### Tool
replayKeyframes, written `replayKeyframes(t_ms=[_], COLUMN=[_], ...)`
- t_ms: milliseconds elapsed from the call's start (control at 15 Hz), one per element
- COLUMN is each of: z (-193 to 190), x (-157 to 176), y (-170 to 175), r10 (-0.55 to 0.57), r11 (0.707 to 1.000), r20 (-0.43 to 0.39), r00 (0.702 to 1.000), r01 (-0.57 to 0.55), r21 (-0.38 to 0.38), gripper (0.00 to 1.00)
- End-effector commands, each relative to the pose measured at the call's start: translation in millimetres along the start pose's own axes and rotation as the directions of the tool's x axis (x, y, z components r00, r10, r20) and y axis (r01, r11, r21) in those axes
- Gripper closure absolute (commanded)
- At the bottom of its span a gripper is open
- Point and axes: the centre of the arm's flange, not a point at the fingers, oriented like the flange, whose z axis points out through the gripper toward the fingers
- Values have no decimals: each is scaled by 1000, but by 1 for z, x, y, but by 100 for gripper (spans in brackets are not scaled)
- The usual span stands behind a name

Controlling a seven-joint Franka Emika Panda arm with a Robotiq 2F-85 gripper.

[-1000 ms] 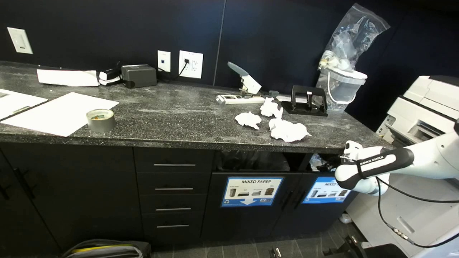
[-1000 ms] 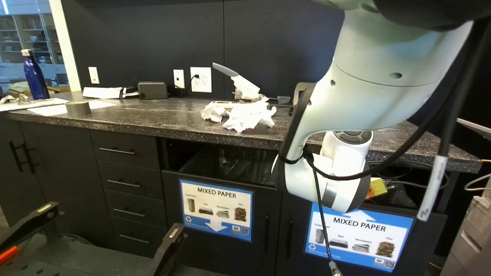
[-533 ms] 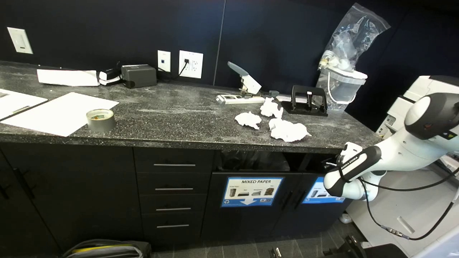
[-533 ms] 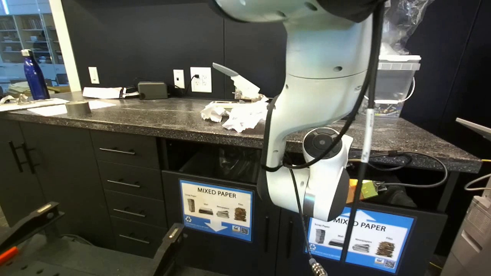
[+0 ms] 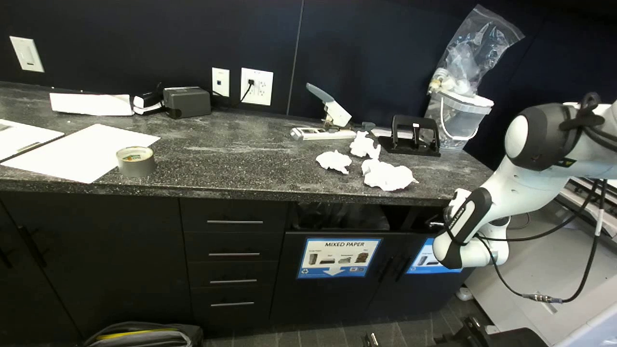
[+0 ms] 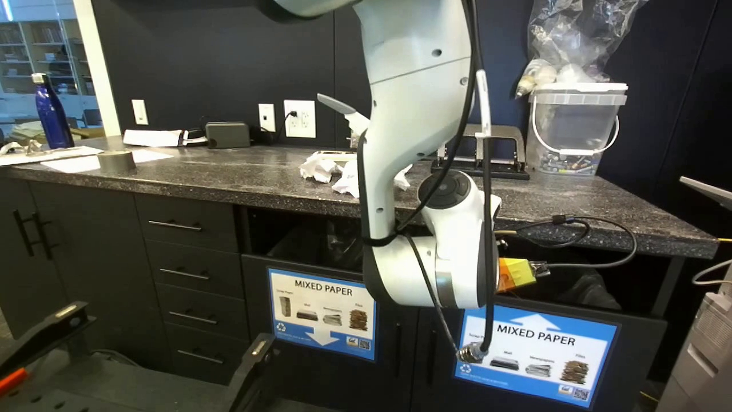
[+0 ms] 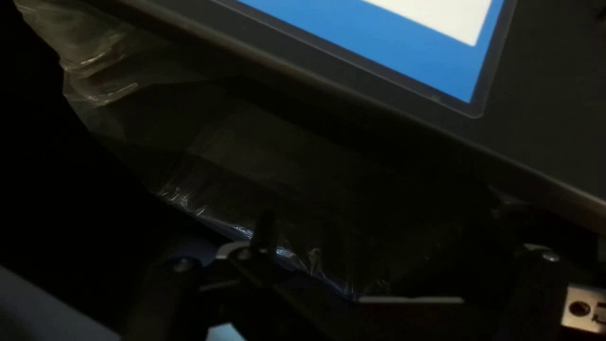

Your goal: Put the tissue into the rubbish bin.

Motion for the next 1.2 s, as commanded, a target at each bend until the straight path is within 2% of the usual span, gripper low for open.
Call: replayKeyframes(t_ms=[0,200,267,400,600,800,933,1133], z=[-74,-103,-114,-136,-169,-202,-224,-240], x=[37,44,49,60,88,124,156,203], y=[-4,-12,-13,-15,-27,-42,-43,-30], r10=[-16,-21,-11,-24,-96,-175,-199,-226], r11=[1000,1000,1000,999,989,969,961,953], r20=[109,220,299,398,522,576,576,545], r00=[994,975,954,917,847,799,793,807], r01=[14,17,7,8,21,36,42,68], r21=[16,19,15,42,148,244,274,294], gripper=[0,0,0,0,0,0,0,0])
